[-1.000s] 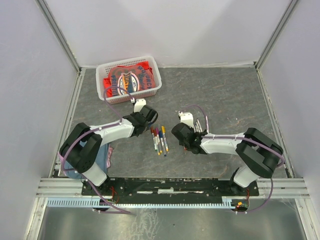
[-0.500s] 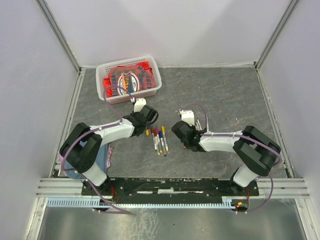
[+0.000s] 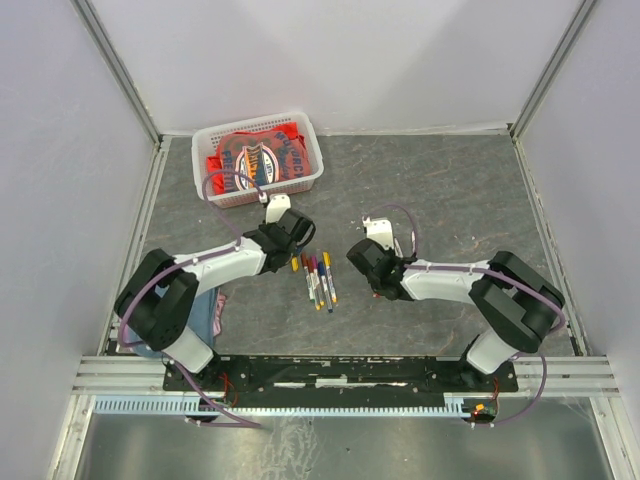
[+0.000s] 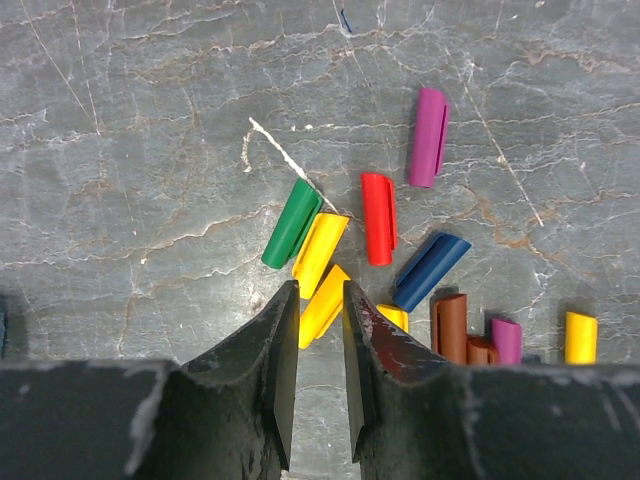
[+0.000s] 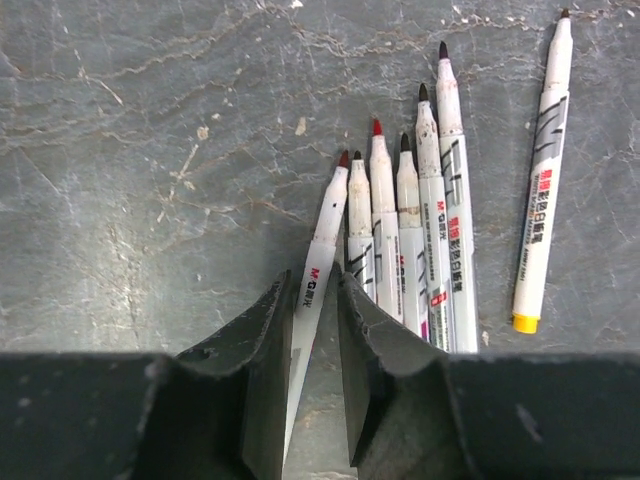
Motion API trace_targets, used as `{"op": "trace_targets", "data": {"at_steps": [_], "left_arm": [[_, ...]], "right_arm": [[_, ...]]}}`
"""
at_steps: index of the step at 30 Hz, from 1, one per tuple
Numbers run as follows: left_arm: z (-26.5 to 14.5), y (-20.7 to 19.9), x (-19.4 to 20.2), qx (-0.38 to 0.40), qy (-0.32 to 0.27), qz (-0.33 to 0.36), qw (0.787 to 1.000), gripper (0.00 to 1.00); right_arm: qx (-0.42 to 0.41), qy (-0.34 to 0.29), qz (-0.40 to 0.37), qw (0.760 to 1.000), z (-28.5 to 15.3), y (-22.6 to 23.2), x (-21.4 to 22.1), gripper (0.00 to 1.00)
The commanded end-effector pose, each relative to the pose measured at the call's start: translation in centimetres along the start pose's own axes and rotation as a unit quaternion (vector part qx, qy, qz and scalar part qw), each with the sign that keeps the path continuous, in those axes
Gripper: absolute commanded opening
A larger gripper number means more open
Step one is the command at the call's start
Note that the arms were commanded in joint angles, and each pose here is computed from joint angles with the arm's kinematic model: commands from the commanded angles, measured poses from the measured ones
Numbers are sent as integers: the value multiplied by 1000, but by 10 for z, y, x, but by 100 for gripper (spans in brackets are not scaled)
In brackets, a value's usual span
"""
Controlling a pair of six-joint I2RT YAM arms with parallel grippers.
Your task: Open the pen caps
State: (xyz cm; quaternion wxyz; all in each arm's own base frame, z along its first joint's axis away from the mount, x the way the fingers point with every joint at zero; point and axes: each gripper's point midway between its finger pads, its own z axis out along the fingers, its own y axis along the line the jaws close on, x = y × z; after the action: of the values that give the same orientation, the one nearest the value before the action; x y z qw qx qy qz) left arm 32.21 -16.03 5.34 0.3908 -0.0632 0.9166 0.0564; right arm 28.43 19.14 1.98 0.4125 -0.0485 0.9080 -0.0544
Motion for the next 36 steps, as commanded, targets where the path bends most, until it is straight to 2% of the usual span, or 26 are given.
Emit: {"op": "trace_targets", "data": {"at_steps": [1,10,19,25,36], "left_arm": [[-16,-4,-35,10,-49,-19,999,31],[-30,-7,-47,35,-61,-40,997,34],[-41,-10,-51,70,-74,-66,993,43],[-43,-9,-49,73,-77,-72,992,44],[-45,-12,-46,88,-74,-76,990,44]], "right_arm": [[-9,3,-17,1000,-14,-5,-10,34],[-57,-28,-15,998,-44,20,-37,44],[-160,-22,-4,987,-56,81,-42,45],[-201,-4,-8,980,-53,113,-33,44],[-222,14,-13,975,-49,137,-23,44]]}}
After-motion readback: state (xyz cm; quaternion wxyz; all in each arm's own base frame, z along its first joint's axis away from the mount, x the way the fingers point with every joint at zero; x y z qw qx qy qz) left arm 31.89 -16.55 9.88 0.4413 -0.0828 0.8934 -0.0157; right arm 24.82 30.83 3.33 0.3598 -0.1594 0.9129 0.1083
